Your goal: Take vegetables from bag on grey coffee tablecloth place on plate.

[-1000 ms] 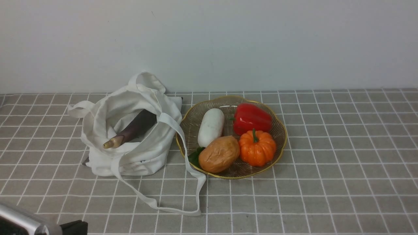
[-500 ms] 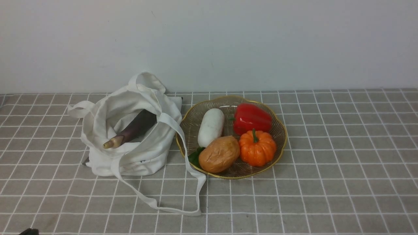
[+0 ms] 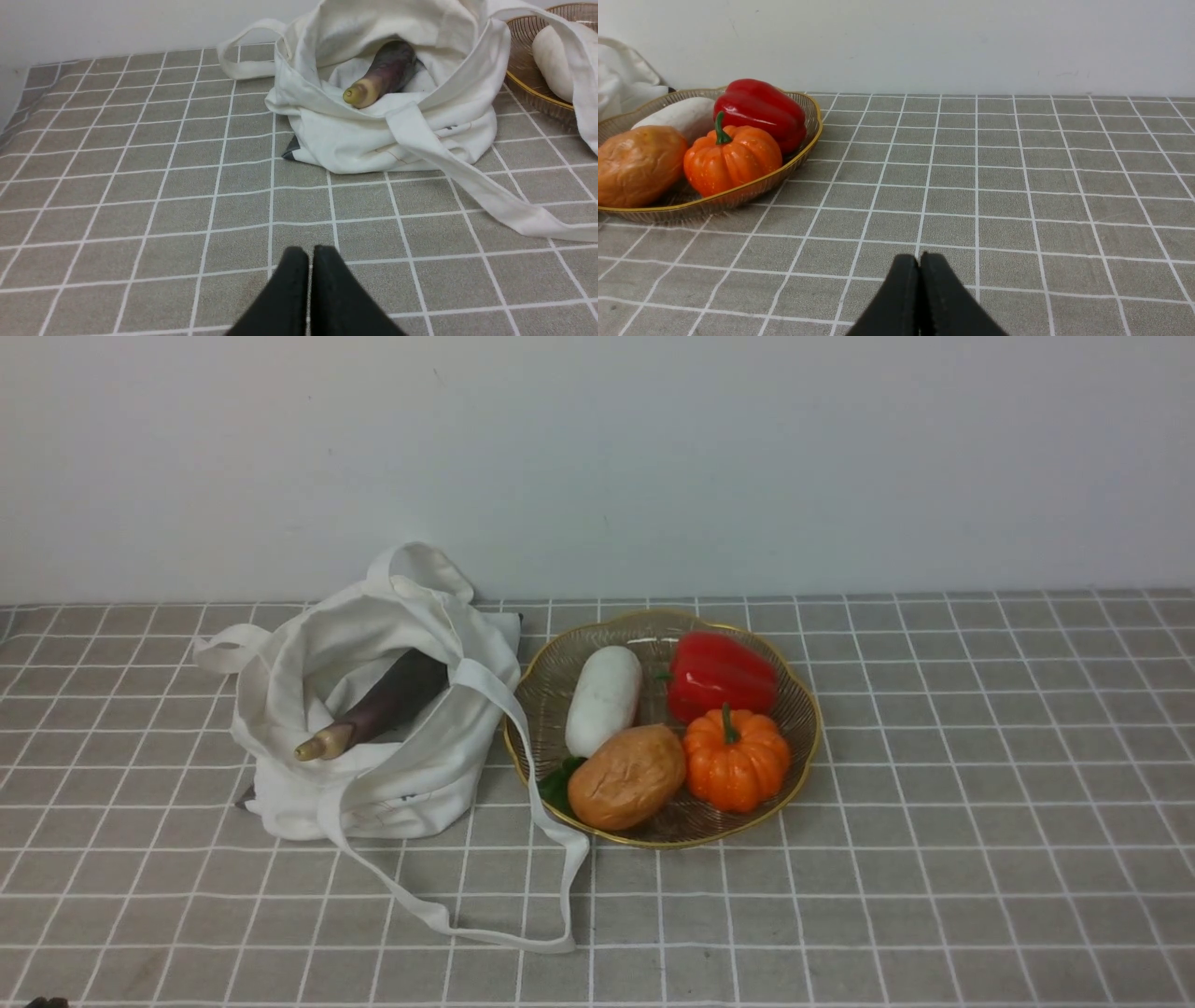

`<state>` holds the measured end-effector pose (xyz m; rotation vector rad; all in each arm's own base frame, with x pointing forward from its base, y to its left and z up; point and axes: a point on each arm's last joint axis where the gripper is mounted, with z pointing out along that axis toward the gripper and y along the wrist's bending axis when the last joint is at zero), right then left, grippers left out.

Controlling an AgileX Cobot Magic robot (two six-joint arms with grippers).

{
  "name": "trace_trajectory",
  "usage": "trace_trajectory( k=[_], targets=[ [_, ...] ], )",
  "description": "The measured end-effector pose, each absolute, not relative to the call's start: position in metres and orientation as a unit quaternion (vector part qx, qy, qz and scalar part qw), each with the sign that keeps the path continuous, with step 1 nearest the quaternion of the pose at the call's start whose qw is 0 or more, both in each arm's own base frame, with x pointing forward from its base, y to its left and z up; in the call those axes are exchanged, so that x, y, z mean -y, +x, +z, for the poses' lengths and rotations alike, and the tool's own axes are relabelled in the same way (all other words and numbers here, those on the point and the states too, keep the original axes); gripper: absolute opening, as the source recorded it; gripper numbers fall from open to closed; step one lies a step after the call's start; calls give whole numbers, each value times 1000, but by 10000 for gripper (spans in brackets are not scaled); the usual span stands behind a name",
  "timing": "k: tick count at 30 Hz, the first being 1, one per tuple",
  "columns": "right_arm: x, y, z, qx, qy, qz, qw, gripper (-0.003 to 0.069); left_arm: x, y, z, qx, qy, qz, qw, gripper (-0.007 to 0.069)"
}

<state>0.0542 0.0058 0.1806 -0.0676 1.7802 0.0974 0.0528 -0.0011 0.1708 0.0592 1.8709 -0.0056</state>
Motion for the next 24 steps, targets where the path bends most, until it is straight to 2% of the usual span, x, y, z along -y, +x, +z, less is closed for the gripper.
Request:
trace_trajectory(
  k=[24],
  targets=[
    [-6, 54, 181, -777, -29, 42, 628, -15, 1, 53, 170, -807, 25, -2, 590, -5]
  ],
)
